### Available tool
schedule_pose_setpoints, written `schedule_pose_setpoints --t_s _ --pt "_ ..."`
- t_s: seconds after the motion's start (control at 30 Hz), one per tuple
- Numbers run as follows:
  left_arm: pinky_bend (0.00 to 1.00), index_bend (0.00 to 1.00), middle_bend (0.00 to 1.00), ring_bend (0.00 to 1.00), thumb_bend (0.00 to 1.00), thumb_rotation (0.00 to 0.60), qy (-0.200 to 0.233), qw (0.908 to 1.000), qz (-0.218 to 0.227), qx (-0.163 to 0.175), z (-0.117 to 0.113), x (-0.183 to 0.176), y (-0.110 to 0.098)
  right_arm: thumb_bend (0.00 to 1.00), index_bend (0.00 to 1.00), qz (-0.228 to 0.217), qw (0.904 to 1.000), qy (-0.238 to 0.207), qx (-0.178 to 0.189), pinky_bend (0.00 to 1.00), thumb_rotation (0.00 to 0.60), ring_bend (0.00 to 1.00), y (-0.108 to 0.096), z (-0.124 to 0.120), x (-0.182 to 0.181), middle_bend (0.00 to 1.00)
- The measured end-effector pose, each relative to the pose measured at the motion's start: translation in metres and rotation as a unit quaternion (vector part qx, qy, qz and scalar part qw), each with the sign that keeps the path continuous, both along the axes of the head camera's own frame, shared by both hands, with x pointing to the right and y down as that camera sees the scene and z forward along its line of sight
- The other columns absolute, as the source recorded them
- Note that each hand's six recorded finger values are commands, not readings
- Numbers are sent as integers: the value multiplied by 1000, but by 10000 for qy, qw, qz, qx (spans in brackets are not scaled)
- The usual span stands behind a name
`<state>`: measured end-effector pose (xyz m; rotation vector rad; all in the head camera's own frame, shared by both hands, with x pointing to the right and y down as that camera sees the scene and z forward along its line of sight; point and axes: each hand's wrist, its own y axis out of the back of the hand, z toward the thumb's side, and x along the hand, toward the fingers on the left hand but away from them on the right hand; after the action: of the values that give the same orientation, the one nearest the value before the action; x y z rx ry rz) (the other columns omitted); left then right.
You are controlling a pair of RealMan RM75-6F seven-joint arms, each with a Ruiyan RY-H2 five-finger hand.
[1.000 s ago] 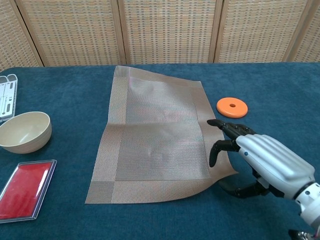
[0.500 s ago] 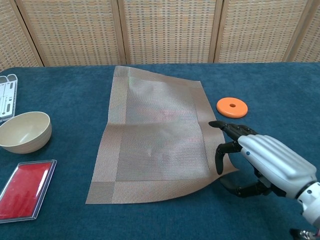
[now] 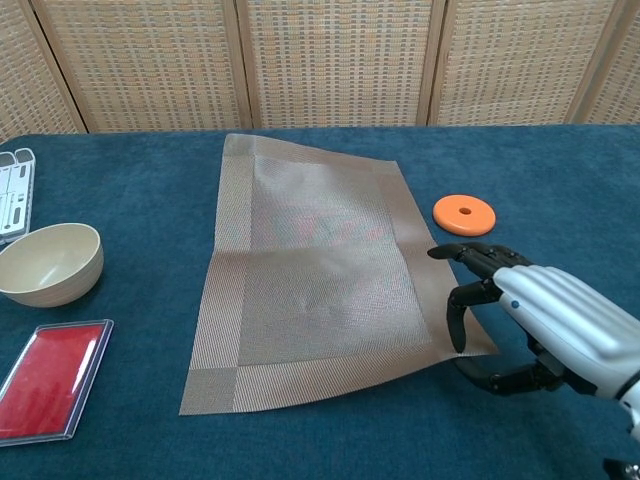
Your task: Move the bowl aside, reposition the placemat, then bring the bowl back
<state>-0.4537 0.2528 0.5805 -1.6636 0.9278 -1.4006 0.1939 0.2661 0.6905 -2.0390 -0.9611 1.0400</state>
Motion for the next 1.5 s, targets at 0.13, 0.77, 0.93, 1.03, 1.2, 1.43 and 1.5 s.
schedule_pose_setpoints --t_s 0.13,0.77,0.93,1.03,1.2,1.43,1.5 --pt "0 9 0 0 117 600 0 10000 16 -3 0 1 1 542 683 -4 10000 21 18 104 600 0 2 -3 6 163" --pt "0 9 0 0 117 600 -2 10000 59 -7 0 5 2 539 702 364 9983 396 203 105 600 0 7 -32 100 163" --pt "0 9 0 0 117 600 2 10000 57 2 -1 6 2 538 706 520 9963 600 313 105 600 0 -3 -36 124 163" --pt "0 9 0 0 117 600 -8 10000 56 -16 0 6 1 538 707 675 9945 716 346 106 600 0 -14 -36 138 163" --pt "0 9 0 0 117 600 -15 10000 65 -31 1 7 0 538 708 883 9900 1019 417 105 600 0 -41 -34 160 164" --pt "0 9 0 0 117 600 -42 9999 85 -56 4 11 -1 534 707 1231 9798 1510 459 106 600 0 -92 -32 193 168" --pt "0 9 0 0 117 600 -52 9999 100 -58 5 12 -1 533 706 1289 9763 1663 502 106 600 0 -105 -33 199 171"
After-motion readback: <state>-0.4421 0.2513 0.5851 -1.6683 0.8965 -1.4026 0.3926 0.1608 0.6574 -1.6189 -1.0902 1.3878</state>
